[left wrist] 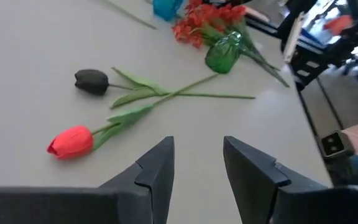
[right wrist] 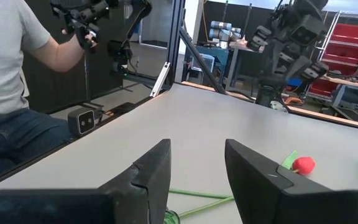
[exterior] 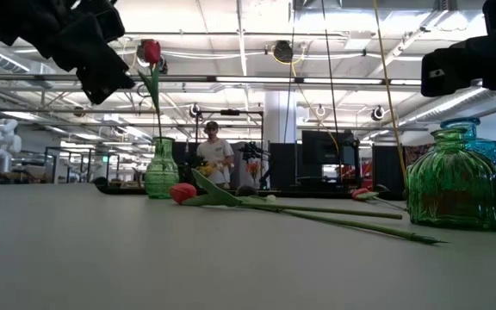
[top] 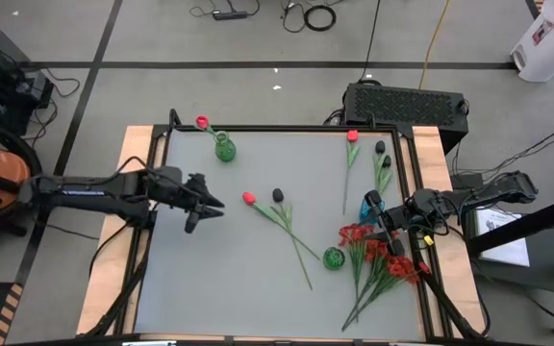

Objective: Sort flowers into vase by color
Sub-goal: Put the top pink flower into the top green vase

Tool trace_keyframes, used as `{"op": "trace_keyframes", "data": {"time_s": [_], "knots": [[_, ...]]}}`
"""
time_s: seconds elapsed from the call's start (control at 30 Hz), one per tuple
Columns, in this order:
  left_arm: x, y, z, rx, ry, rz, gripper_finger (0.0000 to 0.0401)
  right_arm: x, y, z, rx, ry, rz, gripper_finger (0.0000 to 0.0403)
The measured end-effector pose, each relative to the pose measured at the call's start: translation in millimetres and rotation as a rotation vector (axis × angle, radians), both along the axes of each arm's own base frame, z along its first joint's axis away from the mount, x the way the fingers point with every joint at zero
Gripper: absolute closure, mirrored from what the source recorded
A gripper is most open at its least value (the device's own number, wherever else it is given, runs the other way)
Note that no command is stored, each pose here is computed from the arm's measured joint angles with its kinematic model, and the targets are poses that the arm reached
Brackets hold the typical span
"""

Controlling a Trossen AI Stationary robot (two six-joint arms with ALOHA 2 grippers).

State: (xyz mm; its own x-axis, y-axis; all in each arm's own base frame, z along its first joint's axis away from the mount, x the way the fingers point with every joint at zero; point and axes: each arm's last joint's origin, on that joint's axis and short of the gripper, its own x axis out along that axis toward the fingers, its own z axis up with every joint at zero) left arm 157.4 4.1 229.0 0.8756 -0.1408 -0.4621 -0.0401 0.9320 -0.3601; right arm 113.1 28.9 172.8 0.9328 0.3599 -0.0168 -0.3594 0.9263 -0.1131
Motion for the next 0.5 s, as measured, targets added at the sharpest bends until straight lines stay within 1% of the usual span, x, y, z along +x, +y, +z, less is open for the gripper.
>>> {"op": "trace_keyframes", "data": {"time_s": [0.07, 0.23, 0.37, 0.43, 0.5], "knots": [[4.4, -4.1, -3.3, 0.006, 0.022, 0.009, 0.0257, 0.0, 0.0, 0.0, 0.0, 0.0, 0.0, 0.0259], [13.4, -12.5, -12.0, 0.014, 0.072, -0.028, 0.0257, 0.0, -0.1, 1.2, 0.002, -0.011, -0.003, 0.0259], [18.1, -14.9, -17.8, 0.022, 0.107, -0.026, 0.0257, 0.0, 0.0, 1.3, 0.003, -0.012, -0.001, 0.0259], [20.0, -15.2, -20.1, 0.026, 0.12, -0.025, 0.0257, 0.0, 0.0, 1.7, 0.021, -0.009, 0.0, 0.0259], [22.3, -15.4, -20.9, 0.026, 0.117, -0.025, 0.0257, 0.0, 0.0, 1.7, 0.064, 0.007, -0.001, 0.0259]]}}
